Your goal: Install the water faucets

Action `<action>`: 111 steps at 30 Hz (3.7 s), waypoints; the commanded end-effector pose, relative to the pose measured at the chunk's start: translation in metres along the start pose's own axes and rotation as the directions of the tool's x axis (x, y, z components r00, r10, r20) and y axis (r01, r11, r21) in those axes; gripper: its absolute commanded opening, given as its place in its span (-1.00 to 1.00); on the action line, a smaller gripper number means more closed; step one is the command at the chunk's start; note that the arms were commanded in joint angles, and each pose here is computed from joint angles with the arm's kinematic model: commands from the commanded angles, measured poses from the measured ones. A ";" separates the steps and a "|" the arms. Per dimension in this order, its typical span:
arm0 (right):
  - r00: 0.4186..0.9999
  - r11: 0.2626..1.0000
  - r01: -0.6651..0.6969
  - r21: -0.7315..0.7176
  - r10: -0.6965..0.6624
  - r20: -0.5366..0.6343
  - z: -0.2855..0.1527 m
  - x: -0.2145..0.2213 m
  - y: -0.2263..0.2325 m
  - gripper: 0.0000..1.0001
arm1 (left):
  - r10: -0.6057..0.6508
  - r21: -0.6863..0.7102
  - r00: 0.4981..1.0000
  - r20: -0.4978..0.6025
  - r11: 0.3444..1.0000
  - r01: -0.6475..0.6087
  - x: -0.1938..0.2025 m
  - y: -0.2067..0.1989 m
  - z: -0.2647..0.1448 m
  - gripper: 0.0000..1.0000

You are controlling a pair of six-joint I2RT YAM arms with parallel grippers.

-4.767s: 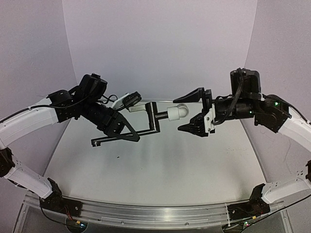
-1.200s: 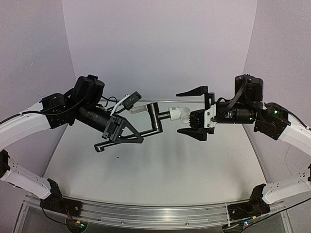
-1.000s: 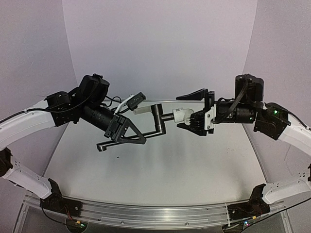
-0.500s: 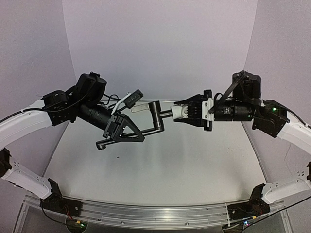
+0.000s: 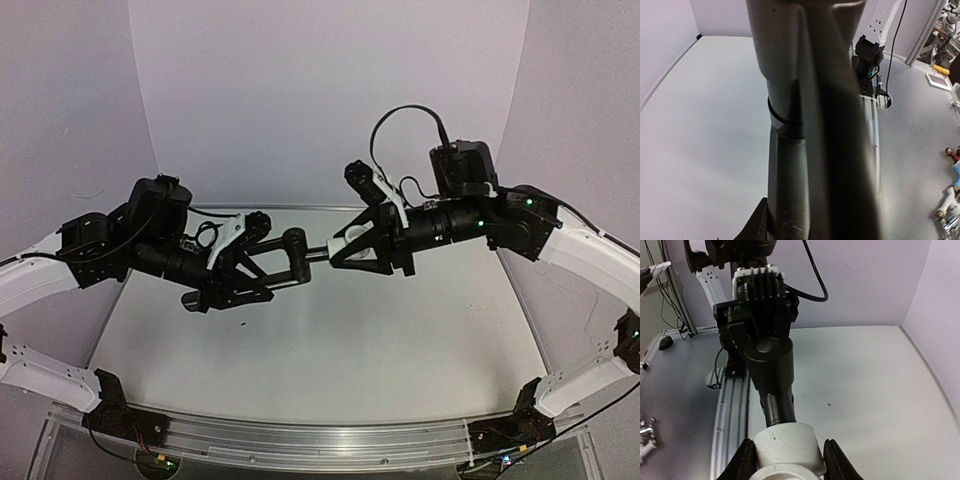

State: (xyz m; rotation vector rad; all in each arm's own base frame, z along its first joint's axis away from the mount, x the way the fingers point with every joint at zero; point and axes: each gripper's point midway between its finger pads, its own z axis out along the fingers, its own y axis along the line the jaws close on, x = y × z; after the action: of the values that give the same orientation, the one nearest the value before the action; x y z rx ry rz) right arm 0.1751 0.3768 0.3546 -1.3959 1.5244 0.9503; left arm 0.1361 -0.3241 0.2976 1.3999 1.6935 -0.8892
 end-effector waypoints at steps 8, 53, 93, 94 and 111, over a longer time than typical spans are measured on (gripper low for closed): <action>0.799 0.728 -0.586 -0.357 0.591 -0.106 -0.002 -0.019 0.011 -0.74 | 0.333 -0.245 0.937 0.106 0.922 -0.300 -0.046 0.018 -0.033 -1.00; 0.449 0.429 0.870 0.243 -0.893 -0.029 -0.056 -0.045 -0.003 0.84 | -0.394 0.508 0.913 0.101 0.810 0.294 -0.093 -0.047 -0.035 -1.00; 0.965 0.972 0.234 0.033 -0.236 0.117 -0.030 -0.040 0.006 -1.00 | -0.169 0.228 0.961 0.218 0.967 0.118 -0.086 -0.016 -0.022 -1.00; 0.981 0.988 0.155 0.009 -0.155 0.118 -0.027 -0.040 0.006 -1.00 | -0.131 0.192 0.965 0.226 0.977 0.088 -0.084 -0.015 -0.021 -1.00; 0.789 0.701 -0.600 -0.386 0.598 -0.141 0.000 -0.023 0.037 -1.00 | 0.343 -0.346 0.925 0.160 0.898 -0.273 -0.065 0.031 -0.032 -1.00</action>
State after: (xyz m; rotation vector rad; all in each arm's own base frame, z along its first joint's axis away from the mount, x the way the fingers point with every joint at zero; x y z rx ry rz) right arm 0.1608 0.3830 0.3577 -1.1987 1.8617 1.4402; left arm 0.1470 -0.3195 0.3190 1.3811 1.5523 -0.7144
